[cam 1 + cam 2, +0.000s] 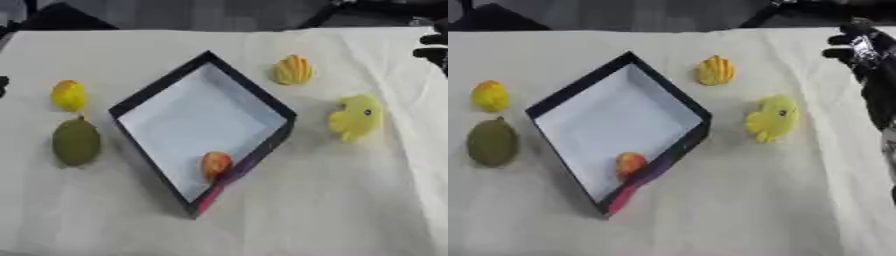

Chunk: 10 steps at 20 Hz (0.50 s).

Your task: Pick up objects on the table and place them in the box.

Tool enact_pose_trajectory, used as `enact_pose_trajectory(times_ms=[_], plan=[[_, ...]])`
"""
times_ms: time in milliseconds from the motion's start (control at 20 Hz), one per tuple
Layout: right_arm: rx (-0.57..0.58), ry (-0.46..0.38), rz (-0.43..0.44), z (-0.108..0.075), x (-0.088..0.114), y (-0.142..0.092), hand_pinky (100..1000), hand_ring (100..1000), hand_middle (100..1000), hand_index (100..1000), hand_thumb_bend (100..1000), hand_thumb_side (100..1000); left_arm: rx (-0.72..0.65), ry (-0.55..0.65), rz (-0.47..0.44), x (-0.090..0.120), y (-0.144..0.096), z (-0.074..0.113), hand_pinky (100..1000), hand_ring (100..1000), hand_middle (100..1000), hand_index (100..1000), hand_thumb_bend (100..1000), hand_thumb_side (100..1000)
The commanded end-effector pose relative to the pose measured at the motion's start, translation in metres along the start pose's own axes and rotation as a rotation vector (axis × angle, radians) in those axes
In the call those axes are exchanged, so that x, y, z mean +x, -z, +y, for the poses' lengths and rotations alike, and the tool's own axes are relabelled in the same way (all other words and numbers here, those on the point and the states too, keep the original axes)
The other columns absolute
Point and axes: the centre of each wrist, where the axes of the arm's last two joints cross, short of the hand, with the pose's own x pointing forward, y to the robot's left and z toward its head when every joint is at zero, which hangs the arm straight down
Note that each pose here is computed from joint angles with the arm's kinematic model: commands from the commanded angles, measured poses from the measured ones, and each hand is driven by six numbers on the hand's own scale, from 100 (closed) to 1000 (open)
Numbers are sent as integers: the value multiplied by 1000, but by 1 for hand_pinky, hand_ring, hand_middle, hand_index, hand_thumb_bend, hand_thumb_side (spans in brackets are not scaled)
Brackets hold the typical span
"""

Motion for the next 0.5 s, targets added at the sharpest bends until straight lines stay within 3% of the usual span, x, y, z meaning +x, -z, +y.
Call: enact_pose_trajectory(times_ms=[50, 100, 500], plan=[[15, -51, -19, -8, 10, 2, 973, 747, 714, 821, 100, 597, -20, 12, -27, 7, 3, 1, 878, 725, 738, 837, 143, 908], [18, -56, -19, -9, 10, 1, 974, 748, 715, 822, 100, 627, -21, 12, -27, 7, 3, 1, 878, 725, 738, 837, 122, 891], [46, -120, -22, -19, 17, 2, 975, 762, 730, 831, 100, 587, -18, 20, -29, 8, 3, 2, 878, 726, 739, 837, 141, 912]])
